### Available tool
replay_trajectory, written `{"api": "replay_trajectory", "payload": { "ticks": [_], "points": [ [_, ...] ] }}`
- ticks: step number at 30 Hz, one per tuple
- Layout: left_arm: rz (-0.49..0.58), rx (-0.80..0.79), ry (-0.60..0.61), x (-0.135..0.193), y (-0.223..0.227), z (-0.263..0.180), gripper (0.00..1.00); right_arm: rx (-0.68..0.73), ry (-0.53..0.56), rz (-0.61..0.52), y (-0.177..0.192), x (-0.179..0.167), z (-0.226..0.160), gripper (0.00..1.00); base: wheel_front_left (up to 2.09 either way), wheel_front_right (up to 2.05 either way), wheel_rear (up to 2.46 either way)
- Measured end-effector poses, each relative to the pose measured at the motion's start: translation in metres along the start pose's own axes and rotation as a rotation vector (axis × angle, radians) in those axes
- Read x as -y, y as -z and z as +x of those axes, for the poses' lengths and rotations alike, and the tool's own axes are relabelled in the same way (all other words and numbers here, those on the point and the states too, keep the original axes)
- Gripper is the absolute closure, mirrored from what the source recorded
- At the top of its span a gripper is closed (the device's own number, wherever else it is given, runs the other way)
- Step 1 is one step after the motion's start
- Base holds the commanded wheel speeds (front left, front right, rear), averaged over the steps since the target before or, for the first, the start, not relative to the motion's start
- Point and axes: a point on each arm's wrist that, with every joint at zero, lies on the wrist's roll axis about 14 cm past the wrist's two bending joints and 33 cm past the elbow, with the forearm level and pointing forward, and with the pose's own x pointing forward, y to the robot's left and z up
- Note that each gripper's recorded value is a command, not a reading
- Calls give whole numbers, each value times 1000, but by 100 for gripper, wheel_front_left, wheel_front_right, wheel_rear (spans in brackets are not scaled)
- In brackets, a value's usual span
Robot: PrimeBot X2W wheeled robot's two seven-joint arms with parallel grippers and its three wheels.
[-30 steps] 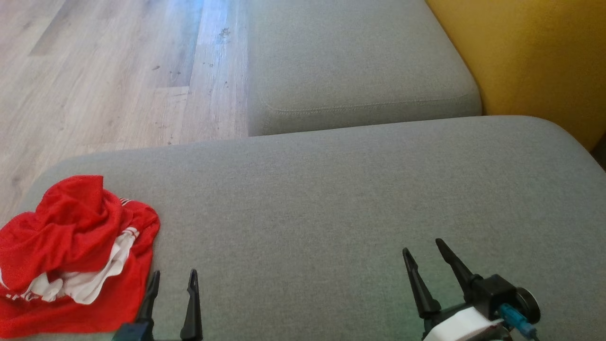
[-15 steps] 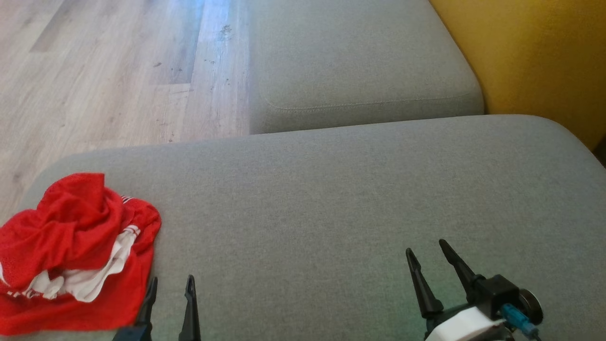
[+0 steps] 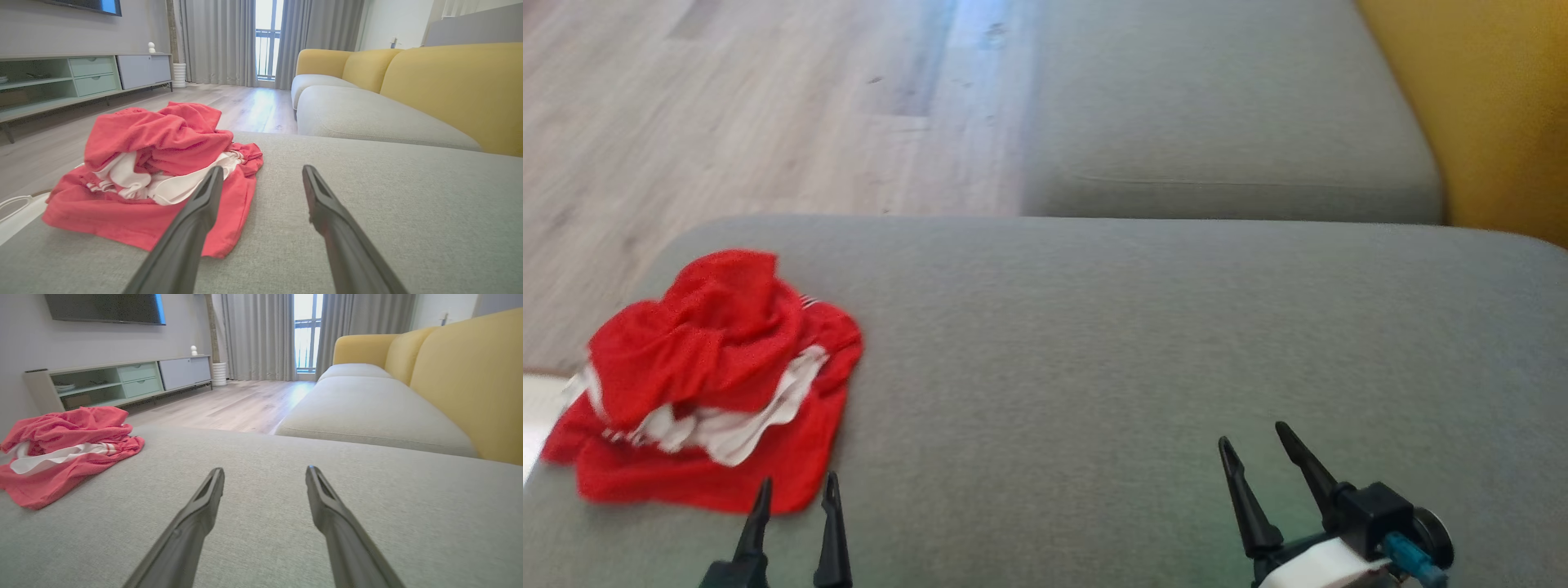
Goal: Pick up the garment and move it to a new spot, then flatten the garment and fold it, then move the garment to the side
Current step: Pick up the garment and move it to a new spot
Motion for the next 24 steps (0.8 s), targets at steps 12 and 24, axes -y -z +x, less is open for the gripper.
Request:
{"api": "replay_trajectory", "payload": {
  "ticks": [12,24],
  "points": [
    [-9,34,-239,-70,-5,-37,0,-29,-177,-10,4,-48,30,0,0,0,0],
    [5,76,-441,-123,-19,-71,0,-60,-278,-3,12,-75,47,0,0,0,0]
  ]
}}
